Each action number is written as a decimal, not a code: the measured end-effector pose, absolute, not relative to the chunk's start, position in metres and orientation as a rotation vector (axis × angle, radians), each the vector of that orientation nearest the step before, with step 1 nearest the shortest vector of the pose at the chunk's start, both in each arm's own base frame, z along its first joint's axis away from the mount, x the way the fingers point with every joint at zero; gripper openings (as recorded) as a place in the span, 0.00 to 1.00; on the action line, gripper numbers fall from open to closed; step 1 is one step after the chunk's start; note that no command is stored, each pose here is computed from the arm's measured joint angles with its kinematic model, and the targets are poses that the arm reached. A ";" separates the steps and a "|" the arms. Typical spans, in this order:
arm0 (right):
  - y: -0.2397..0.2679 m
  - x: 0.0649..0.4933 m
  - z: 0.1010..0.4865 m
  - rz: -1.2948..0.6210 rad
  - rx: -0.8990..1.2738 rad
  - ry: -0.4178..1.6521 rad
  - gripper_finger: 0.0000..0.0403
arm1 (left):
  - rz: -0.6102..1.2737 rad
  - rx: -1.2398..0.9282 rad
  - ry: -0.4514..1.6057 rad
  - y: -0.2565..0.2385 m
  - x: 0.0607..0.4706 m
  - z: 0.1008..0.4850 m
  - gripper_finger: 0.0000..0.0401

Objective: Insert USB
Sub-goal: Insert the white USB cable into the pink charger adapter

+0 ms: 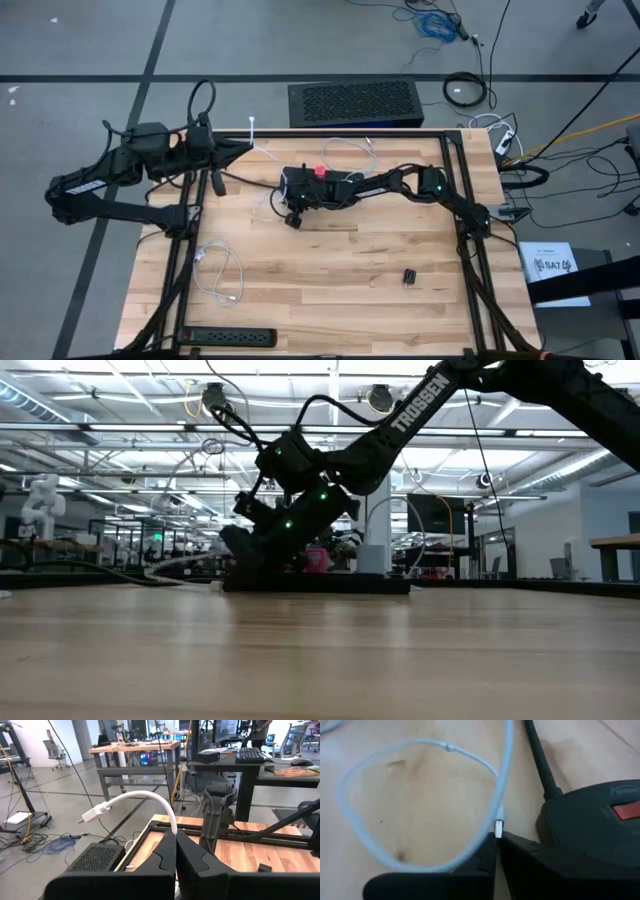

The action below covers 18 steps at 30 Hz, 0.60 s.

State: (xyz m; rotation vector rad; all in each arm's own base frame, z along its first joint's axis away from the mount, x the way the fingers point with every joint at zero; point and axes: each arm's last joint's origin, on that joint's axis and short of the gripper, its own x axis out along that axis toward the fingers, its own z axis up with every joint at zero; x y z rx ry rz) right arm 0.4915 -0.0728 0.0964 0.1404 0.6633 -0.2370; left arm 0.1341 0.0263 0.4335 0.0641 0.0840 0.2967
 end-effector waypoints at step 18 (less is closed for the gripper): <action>-0.024 0.418 0.162 -0.082 0.043 1.314 0.00 | 0.453 0.083 0.305 0.033 0.144 0.405 0.00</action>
